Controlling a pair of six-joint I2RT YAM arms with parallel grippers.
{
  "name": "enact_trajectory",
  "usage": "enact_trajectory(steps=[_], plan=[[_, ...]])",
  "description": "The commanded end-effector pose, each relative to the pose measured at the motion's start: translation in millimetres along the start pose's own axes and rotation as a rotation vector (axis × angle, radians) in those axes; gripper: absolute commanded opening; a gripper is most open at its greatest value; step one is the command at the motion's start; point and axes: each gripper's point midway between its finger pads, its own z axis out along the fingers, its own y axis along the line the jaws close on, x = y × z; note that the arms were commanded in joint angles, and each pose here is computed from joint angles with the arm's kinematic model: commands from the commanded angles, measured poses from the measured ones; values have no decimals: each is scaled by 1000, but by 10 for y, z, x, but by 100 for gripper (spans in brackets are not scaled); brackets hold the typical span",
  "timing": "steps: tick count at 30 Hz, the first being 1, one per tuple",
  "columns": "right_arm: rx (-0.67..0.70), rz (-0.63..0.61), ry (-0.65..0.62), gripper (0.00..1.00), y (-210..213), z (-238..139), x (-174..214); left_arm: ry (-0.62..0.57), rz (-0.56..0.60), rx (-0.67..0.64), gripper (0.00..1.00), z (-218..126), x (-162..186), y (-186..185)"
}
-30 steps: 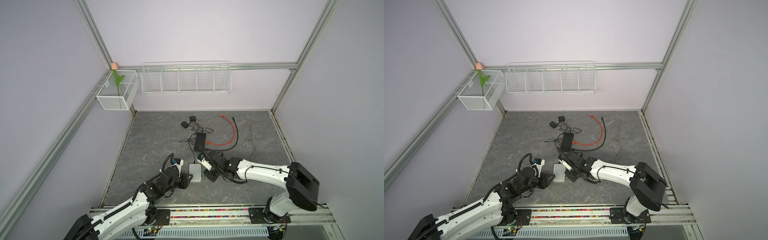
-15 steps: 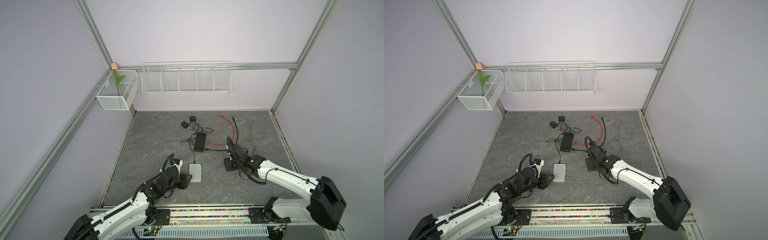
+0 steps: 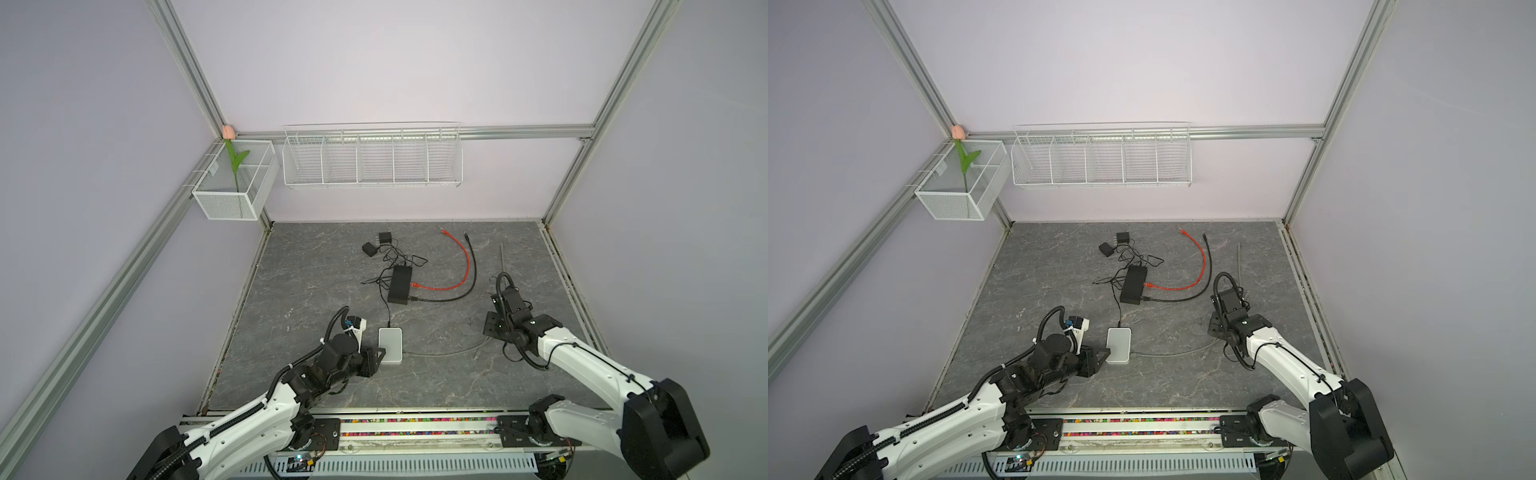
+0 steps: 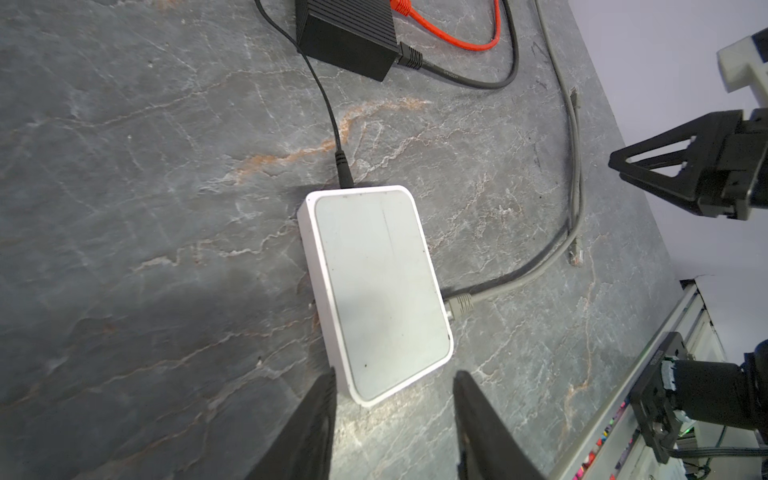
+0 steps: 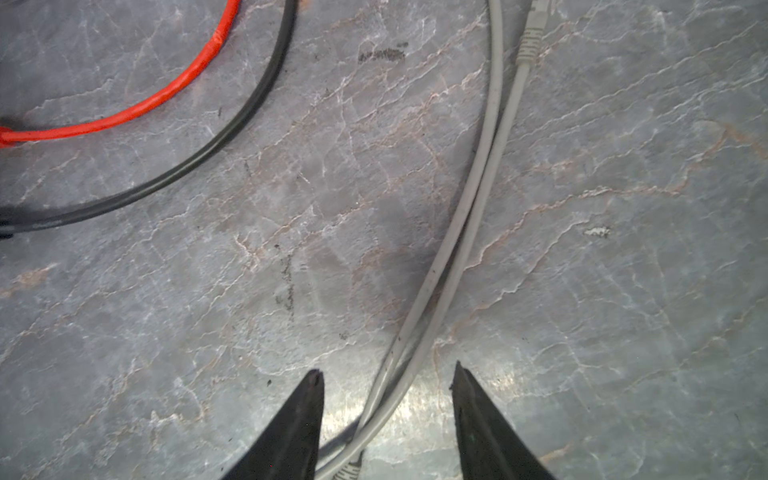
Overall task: Insert the plug into the switch port
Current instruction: 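Withdraw the right gripper from the router toward the loose grey cable, then grasp the grey cable with the right gripper and lift it up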
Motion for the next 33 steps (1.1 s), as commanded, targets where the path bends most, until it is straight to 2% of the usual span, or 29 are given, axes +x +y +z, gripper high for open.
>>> enact_trajectory(steps=[1, 25, 33], plan=[[-28, 51, 17, 51, 43, 90, 23, -9, 2, 7, 46, 10, -9, 0], [22, 100, 82, 44, -19, 372, 193, -2, 2, 0, 45, 39, 33, 37], [23, 94, 127, 45, 38, 464, 253, 1, 4, 3, 44, 49, 36, 31]])
